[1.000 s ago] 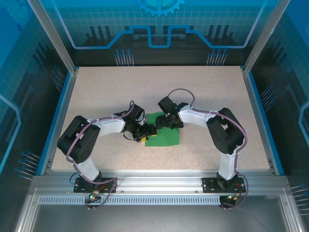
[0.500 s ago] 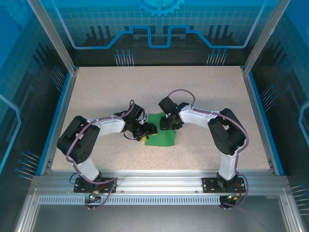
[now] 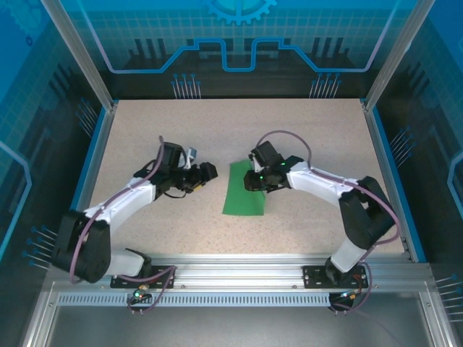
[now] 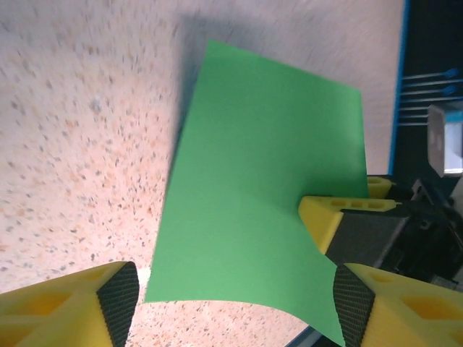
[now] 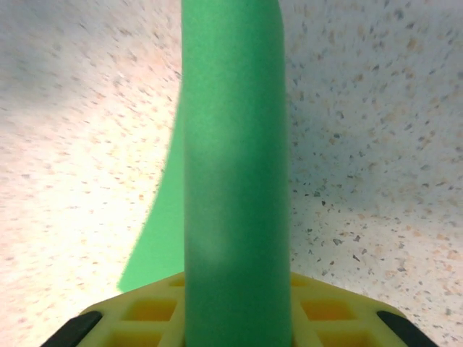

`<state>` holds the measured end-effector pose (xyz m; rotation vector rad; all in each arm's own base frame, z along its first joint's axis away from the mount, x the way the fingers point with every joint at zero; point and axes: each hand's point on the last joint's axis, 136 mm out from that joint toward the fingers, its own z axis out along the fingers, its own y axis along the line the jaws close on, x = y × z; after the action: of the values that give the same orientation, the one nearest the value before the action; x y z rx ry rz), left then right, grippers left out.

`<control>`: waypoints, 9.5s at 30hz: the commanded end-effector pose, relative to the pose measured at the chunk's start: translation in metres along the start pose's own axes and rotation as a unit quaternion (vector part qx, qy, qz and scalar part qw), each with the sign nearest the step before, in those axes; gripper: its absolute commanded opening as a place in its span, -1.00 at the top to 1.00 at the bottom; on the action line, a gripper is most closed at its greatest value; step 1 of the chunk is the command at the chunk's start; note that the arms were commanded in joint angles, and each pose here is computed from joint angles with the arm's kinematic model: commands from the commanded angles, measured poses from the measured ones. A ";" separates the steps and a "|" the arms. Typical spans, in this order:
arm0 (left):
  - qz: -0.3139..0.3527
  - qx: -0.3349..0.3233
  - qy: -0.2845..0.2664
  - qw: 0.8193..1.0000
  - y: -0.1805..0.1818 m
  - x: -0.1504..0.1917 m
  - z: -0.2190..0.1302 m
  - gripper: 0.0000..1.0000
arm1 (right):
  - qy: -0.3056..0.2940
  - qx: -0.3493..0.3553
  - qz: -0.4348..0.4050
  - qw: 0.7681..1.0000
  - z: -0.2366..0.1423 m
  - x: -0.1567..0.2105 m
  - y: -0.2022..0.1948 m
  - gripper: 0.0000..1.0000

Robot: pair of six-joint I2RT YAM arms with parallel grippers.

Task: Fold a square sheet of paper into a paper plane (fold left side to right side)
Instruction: Pick up the square sheet of paper from the center of the table, then place a square sheet of paper at the center of the table, then first fold in half a square sheet of paper at the center of the table.

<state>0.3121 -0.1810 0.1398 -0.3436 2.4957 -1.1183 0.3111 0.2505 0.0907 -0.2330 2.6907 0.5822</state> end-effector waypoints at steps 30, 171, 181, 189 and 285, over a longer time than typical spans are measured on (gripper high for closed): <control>0.276 0.335 -0.043 0.900 -0.184 0.005 -0.100 -0.75 | -0.184 -0.371 -0.169 0.894 -0.226 -0.035 0.120 0.44; 0.035 -0.005 0.141 0.989 -0.012 0.023 0.110 0.81 | 0.046 -0.106 0.133 0.984 0.035 0.007 0.009 0.97; 0.068 -0.076 0.122 0.987 0.002 0.022 0.084 0.09 | 0.069 -0.003 0.130 0.989 0.041 0.019 -0.028 0.94; 0.055 -0.089 0.143 0.984 0.011 0.029 0.100 -0.06 | 0.072 0.024 0.134 0.988 0.045 0.023 -0.040 0.93; 0.067 -0.224 0.224 0.946 0.063 0.068 0.158 0.05 | -0.091 0.084 0.221 0.967 -0.046 0.031 -0.111 -0.83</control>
<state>0.3308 -0.2697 0.0182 -0.0755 3.0418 -0.7138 0.2969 0.1349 0.0786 0.4248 2.5975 0.4622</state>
